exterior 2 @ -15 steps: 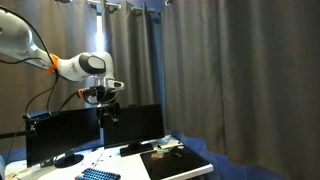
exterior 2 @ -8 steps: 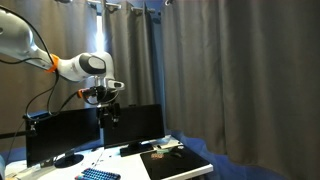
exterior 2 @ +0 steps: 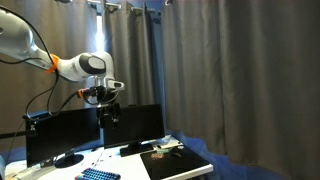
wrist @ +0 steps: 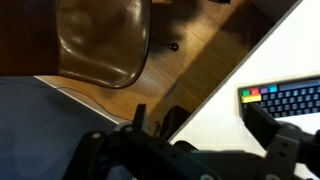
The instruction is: Press a key on the keyboard
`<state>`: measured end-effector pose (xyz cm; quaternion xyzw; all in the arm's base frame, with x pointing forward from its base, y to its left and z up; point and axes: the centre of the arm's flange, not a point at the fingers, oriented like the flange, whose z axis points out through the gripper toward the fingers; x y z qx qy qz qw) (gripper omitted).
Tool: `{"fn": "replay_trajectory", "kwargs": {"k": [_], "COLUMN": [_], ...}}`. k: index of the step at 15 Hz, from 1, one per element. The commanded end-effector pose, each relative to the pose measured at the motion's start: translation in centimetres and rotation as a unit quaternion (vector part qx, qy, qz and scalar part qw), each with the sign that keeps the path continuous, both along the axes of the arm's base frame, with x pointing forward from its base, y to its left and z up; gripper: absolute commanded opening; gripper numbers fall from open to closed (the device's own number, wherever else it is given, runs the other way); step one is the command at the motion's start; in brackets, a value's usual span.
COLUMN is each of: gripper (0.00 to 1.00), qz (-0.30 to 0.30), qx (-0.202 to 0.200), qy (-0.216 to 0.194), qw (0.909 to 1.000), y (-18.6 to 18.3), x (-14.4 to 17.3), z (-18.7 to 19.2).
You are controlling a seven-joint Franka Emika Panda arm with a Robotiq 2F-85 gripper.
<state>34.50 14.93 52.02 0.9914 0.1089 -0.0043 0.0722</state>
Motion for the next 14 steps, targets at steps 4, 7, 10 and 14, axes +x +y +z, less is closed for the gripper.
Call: {"fn": "replay_trajectory", "kwargs": {"k": [4, 7, 10, 14], "gripper": [1.0, 1.0, 1.0, 1.0], "qz": [0.0, 0.0, 0.02, 0.053], "qx": [0.0, 0.0, 0.0, 0.007], "qy": [0.0, 0.0, 0.012, 0.025], "qw": [1.0, 1.0, 0.9997, 0.9983], "y": [0.0, 0.0, 1.0, 3.4], "x": [0.0, 0.0, 0.1, 0.3], "z": [0.0, 0.0, -0.5, -1.5]}}
